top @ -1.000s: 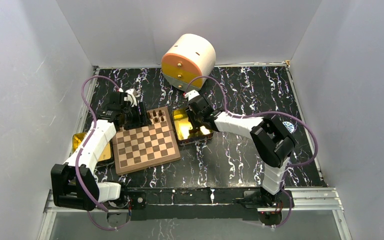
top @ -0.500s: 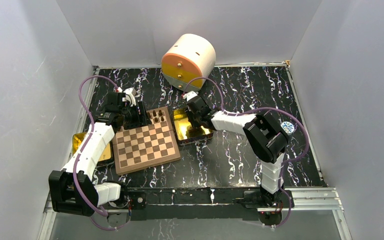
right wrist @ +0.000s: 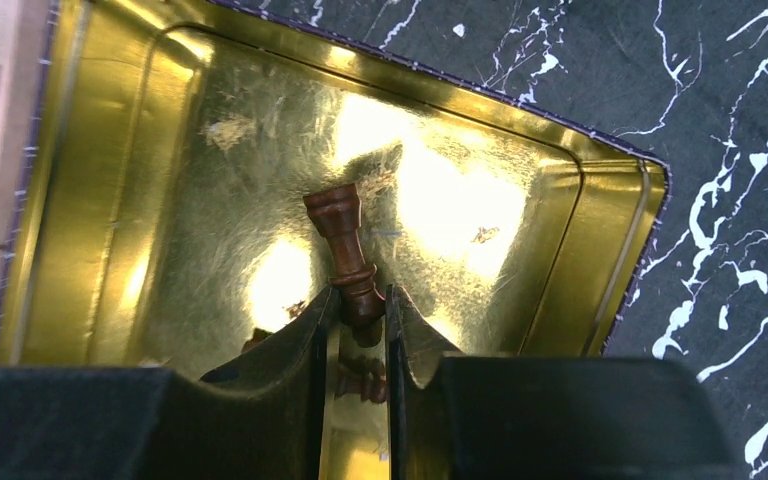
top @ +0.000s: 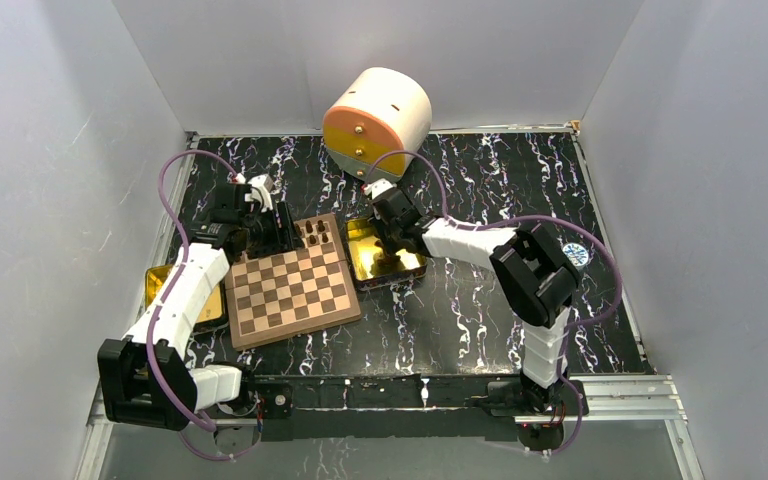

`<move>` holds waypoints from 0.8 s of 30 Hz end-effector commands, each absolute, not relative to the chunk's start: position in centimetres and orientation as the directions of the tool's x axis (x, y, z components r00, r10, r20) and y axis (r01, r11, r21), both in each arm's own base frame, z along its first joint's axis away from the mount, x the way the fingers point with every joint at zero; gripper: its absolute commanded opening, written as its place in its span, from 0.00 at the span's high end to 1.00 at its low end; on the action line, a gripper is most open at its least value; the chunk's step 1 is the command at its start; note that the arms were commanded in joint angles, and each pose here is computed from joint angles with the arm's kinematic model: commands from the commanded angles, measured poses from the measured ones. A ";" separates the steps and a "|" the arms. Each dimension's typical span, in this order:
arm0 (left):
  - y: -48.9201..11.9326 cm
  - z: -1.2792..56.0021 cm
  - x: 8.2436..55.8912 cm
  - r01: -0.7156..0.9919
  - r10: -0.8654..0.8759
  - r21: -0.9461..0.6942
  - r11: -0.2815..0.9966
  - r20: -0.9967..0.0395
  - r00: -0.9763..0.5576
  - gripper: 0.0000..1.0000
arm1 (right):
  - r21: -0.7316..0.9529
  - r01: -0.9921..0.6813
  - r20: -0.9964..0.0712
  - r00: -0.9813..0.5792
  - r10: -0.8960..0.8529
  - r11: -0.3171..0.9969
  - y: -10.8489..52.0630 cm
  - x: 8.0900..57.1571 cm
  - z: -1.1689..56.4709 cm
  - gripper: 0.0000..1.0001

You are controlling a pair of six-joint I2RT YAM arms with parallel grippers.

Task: Set up the chess pieces on the board
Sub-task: Pick up the chess piece from the storage box.

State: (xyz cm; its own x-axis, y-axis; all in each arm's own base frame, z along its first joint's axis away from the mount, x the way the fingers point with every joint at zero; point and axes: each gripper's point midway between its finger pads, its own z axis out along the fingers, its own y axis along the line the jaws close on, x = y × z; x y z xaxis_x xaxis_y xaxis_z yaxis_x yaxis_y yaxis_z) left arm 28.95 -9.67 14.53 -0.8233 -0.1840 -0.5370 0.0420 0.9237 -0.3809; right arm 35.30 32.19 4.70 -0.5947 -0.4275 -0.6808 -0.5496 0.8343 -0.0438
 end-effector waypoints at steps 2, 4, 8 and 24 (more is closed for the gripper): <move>-10.8 17.2 30.2 0.078 -0.212 -0.441 0.894 -0.569 -0.795 0.45 | 0.115 -0.532 -0.757 -0.593 -0.272 0.839 34.1 34.9 12.6 0.83; -11.5 17.9 30.4 0.085 -0.234 -0.479 0.874 -0.567 -0.790 0.45 | 0.207 -0.514 -0.740 -0.639 -0.211 0.832 34.8 34.0 13.9 0.83; -13.6 19.2 30.6 0.114 -0.289 -0.597 0.794 -0.537 -0.793 0.45 | 0.376 -0.549 -0.712 -0.687 -0.146 0.747 36.9 31.5 16.6 0.84; -17.3 23.0 30.1 0.136 -0.457 -0.831 0.540 -0.425 -0.782 0.42 | 0.789 -0.473 -0.557 -0.820 0.131 0.392 41.6 26.8 25.2 0.84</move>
State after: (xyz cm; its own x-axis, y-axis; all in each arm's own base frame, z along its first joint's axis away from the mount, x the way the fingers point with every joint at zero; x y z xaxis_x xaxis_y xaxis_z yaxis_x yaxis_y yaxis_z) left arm 30.15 -16.35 19.67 -0.8083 -0.4166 -0.4159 0.0730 0.6301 -0.7731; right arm 27.43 40.42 20.39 -0.8294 0.0602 -0.5553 -0.4455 0.5285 0.7226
